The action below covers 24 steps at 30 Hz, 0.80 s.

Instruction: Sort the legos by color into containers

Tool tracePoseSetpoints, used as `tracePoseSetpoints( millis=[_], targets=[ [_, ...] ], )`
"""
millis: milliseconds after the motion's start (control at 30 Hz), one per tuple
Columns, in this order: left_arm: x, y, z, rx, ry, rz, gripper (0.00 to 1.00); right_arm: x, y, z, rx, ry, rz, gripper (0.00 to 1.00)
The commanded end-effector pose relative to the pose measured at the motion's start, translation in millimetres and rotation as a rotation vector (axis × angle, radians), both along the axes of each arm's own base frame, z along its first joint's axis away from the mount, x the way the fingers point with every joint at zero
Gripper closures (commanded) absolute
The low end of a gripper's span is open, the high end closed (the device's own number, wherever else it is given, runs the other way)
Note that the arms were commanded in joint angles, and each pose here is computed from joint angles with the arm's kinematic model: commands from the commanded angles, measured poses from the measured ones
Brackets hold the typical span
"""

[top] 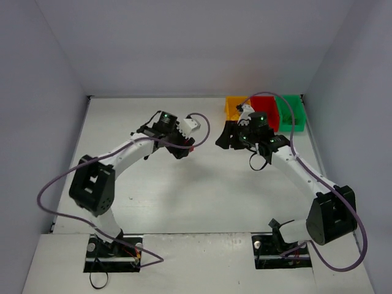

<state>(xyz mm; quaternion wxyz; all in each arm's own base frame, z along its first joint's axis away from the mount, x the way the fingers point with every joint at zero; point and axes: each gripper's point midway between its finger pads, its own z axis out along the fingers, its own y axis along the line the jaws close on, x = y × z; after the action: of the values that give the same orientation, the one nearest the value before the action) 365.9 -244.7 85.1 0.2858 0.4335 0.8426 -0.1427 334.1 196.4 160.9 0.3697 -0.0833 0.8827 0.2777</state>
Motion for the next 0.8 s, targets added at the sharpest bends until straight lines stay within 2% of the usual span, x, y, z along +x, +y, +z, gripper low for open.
tracePoseSetpoints(
  millis=[0,67,233,467,767],
  targets=[
    [15,-21,122,-0.254,-0.316,-0.006,0.68,9,29,61,0.176,-0.050,0.064,0.45],
    [6,-22,138,-0.296,-0.347,-0.028,0.66,8,38,74,0.229,-0.027,0.062,0.39],
    [-26,-17,188,-0.392,-0.444,-0.086,0.63,8,56,109,0.333,-0.010,0.079,0.36],
    [-54,-16,199,-0.361,-0.497,-0.144,0.63,6,75,144,0.373,-0.058,0.125,0.36],
    [-60,-18,204,-0.326,-0.518,-0.155,0.64,-6,99,146,0.377,-0.048,0.192,0.35]
  ],
)
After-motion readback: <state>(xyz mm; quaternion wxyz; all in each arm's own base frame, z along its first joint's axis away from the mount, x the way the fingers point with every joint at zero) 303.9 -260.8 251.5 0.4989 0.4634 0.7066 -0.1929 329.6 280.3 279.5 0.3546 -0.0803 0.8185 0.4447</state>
